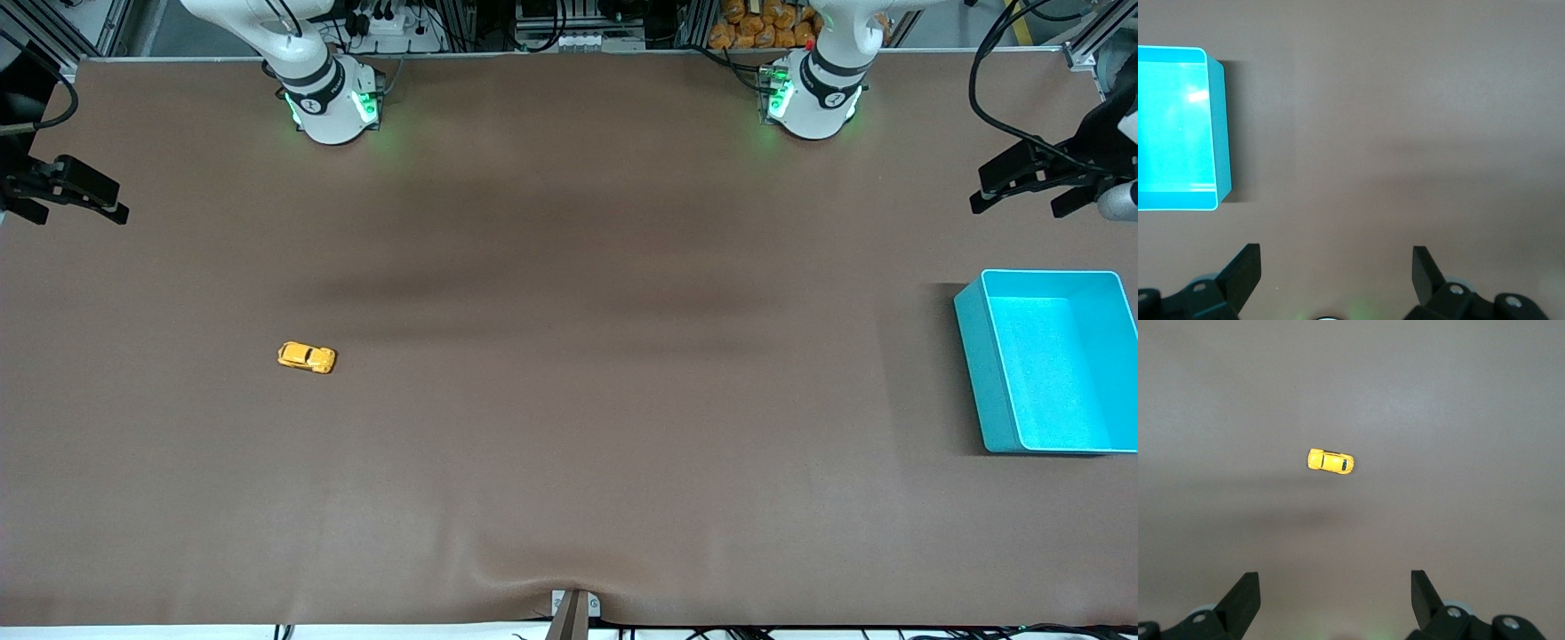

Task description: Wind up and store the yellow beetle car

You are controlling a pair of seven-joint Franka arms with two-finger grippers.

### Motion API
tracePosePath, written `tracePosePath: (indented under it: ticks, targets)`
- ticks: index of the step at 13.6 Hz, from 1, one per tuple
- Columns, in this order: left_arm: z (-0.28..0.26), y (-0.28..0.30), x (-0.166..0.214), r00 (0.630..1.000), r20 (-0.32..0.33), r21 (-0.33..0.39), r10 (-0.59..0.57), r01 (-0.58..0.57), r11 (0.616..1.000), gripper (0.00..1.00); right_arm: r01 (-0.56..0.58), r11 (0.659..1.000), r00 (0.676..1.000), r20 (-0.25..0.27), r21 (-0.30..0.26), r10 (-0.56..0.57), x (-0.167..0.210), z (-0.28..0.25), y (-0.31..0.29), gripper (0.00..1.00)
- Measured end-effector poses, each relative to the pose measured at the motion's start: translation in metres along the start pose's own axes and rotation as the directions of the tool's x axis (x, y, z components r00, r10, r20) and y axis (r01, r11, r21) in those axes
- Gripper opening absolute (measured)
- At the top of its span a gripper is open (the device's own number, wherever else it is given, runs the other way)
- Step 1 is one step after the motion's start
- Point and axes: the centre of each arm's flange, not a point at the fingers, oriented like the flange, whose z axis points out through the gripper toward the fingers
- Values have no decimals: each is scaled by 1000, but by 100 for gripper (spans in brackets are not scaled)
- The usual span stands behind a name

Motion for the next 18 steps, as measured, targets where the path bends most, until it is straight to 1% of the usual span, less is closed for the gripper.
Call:
tracePosePath:
  ticks: [2, 4, 6, 8, 12, 18]
  targets:
    - [-1, -8, 0, 1000, -1, -2, -15, 15, 1000, 100, 0, 1000, 1000, 0, 0, 0, 0, 0, 0, 100]
    - [-2, -17, 0, 999, -1, -41, -35, 35, 999, 100, 0, 1000, 1000, 0, 0, 0, 0, 0, 0, 100]
    - [-2, -17, 0, 999, 0, -56, -37, 37, 998, 100, -1, 1000, 1000, 0, 0, 1, 0, 0, 0, 100]
    - [-2, -18, 0, 999, 1, -56, -41, 41, 998, 100, -1, 1000, 1000, 0, 0, 1, 0, 0, 0, 100]
    - [-2, -42, -2, 997, 16, -57, -79, 80, 995, 100, -1, 1000, 1000, 0, 0, 1, 0, 0, 1, 100]
    - [7, -45, 0, 995, 53, -57, -81, 84, 995, 100, -2, 1000, 1000, 0, 0, 2, 0, 0, 1, 100]
